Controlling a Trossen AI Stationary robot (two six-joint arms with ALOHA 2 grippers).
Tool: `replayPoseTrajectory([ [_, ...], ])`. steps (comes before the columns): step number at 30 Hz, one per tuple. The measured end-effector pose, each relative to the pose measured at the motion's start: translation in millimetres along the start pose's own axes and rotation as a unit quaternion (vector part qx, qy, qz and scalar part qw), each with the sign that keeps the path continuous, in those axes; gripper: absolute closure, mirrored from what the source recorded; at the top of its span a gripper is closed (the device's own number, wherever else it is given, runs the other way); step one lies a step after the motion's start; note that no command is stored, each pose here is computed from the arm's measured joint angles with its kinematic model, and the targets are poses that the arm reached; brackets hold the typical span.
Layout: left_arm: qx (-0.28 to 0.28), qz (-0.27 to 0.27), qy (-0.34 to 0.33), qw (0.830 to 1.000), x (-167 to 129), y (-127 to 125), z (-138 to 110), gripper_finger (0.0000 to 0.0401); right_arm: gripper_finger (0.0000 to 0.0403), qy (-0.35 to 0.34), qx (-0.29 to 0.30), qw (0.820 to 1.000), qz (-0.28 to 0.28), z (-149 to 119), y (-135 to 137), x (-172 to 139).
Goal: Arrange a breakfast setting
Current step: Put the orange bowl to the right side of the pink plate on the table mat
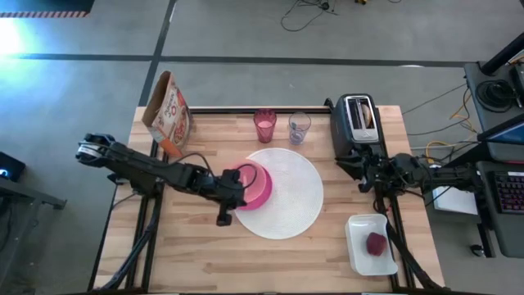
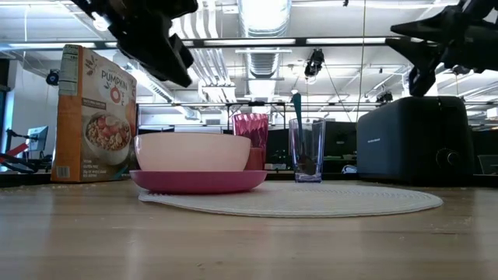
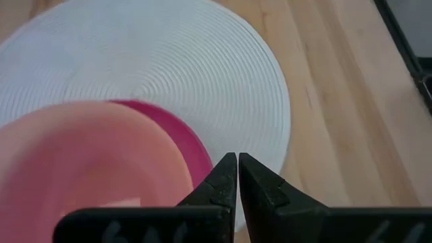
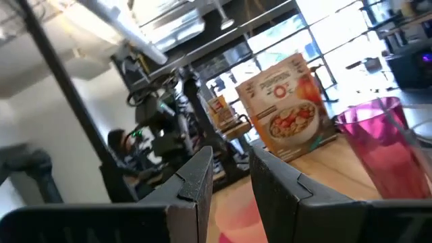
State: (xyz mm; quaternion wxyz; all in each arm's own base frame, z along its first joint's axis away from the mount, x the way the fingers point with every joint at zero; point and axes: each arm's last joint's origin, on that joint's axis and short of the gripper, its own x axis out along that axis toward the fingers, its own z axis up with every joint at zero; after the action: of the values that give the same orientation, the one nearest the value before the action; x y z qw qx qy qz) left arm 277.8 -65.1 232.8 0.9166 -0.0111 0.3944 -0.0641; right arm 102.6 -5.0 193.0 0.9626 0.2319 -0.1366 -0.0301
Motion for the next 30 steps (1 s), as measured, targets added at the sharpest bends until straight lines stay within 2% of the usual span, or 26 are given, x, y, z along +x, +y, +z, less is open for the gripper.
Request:
replayPoseTrajectory([
  [6,0.005,0.002,-0.004,1.0,-8.4,2.6,-15.6,0.0401,0.0314,-0.017,0.007,1.0,0.001,2.8,1.0,0.0],
  [12,0.01,-0.004,-0.065,0.998,-8.8,4.9,-31.2,0.0401,0.0314,-0.058,0.055,0.997,0.015,11.4,4.6,-0.4],
  [21,0.034,-0.007,-0.116,0.993,-9.4,6.4,-41.6,0.0401,0.0314,0.038,0.046,0.997,-0.039,36.5,19.7,21.7],
  [30,0.043,-0.007,-0.106,0.993,-8.9,7.0,-47.0,0.0401,0.0314,0.177,0.071,0.975,-0.115,41.5,29.6,76.3],
])
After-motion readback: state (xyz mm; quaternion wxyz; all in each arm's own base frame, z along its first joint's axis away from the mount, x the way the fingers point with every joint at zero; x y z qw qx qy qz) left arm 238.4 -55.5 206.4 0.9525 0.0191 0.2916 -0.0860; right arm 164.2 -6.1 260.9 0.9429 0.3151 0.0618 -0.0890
